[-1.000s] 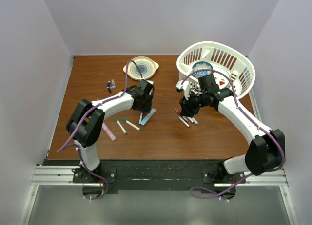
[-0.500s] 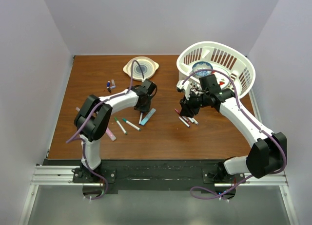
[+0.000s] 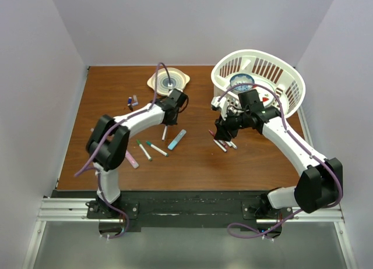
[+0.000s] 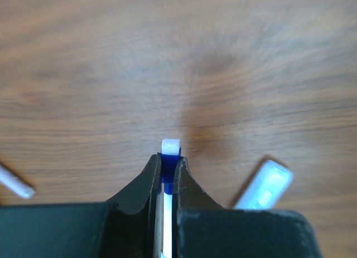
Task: Open the pen caps
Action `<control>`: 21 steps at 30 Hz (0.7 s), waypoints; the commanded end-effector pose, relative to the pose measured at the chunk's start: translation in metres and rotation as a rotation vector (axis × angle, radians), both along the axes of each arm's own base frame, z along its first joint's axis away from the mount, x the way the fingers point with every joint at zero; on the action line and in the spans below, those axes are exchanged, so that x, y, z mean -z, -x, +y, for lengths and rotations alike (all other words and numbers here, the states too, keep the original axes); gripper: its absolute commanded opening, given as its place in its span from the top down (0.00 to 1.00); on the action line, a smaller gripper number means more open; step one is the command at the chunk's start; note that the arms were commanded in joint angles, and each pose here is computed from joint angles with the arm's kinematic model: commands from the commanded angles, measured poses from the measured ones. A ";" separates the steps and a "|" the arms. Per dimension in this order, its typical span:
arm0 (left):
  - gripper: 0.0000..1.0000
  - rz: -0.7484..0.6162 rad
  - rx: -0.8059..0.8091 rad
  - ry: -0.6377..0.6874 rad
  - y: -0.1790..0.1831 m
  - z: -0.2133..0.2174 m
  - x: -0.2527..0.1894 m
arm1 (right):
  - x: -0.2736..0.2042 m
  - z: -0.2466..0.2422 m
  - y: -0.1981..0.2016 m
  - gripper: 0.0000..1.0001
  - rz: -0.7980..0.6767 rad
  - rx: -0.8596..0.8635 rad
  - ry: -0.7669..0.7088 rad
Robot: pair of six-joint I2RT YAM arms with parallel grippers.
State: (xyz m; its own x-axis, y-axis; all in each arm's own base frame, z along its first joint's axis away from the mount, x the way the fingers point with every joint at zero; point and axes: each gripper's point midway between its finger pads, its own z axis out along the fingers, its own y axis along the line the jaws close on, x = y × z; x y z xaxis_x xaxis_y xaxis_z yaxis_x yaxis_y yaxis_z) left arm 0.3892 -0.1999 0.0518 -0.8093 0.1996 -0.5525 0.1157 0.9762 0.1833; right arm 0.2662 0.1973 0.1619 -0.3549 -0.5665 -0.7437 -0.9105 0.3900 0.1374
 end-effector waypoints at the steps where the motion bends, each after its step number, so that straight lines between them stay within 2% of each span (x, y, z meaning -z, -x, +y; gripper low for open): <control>1: 1.00 -0.335 -0.033 0.244 -0.017 -0.005 -0.129 | -0.011 0.011 0.003 0.56 -0.010 -0.020 -0.072; 2: 1.00 -0.372 -0.023 0.323 -0.012 -0.009 -0.129 | -0.012 0.015 -0.001 0.56 -0.025 -0.009 -0.090; 4: 1.00 -0.508 0.011 0.628 -0.002 -0.030 -0.184 | -0.015 0.020 -0.004 0.56 0.004 0.051 -0.128; 5: 1.00 -0.483 0.014 0.695 0.013 -0.029 -0.162 | -0.018 0.026 -0.007 0.55 -0.008 0.052 -0.170; 7: 1.00 -0.571 0.039 0.976 0.029 -0.043 -0.204 | -0.026 0.034 -0.006 0.50 0.034 0.100 -0.253; 8: 1.00 -0.532 0.016 1.017 0.041 -0.040 -0.180 | -0.028 0.040 -0.009 0.38 0.014 0.099 -0.309; 9: 1.00 -0.519 -0.005 1.134 0.049 -0.044 -0.189 | -0.033 0.047 -0.002 0.34 0.041 0.078 -0.363; 11: 1.00 -0.511 -0.005 1.249 0.060 -0.049 -0.186 | -0.037 0.062 0.006 0.24 0.097 0.070 -0.450; 12: 1.00 -0.466 -0.014 1.313 0.065 -0.055 -0.183 | -0.037 0.066 0.009 0.24 0.126 0.066 -0.468; 13: 1.00 -0.484 0.001 1.365 0.066 -0.059 -0.191 | -0.036 0.074 0.015 0.24 0.177 0.055 -0.491; 15: 1.00 -0.438 0.000 1.388 0.073 -0.069 -0.178 | -0.037 0.082 0.015 0.24 0.206 0.058 -0.526; 16: 1.00 -0.435 0.013 1.399 0.074 -0.073 -0.179 | -0.032 0.085 0.017 0.24 0.273 0.084 -0.534; 21: 1.00 -0.397 0.045 1.431 0.080 -0.092 -0.172 | -0.017 0.094 0.014 0.27 0.345 0.163 -0.529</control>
State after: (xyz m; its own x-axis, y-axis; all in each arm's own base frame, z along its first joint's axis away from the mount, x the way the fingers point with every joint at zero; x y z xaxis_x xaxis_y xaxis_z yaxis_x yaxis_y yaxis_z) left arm 0.3109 -0.2715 0.1660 -0.6051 -0.6028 -0.5201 0.1888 0.5260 -0.8293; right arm 0.2485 0.2780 0.1686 -0.6229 -0.1543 -0.7670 -0.7632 0.3353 0.5524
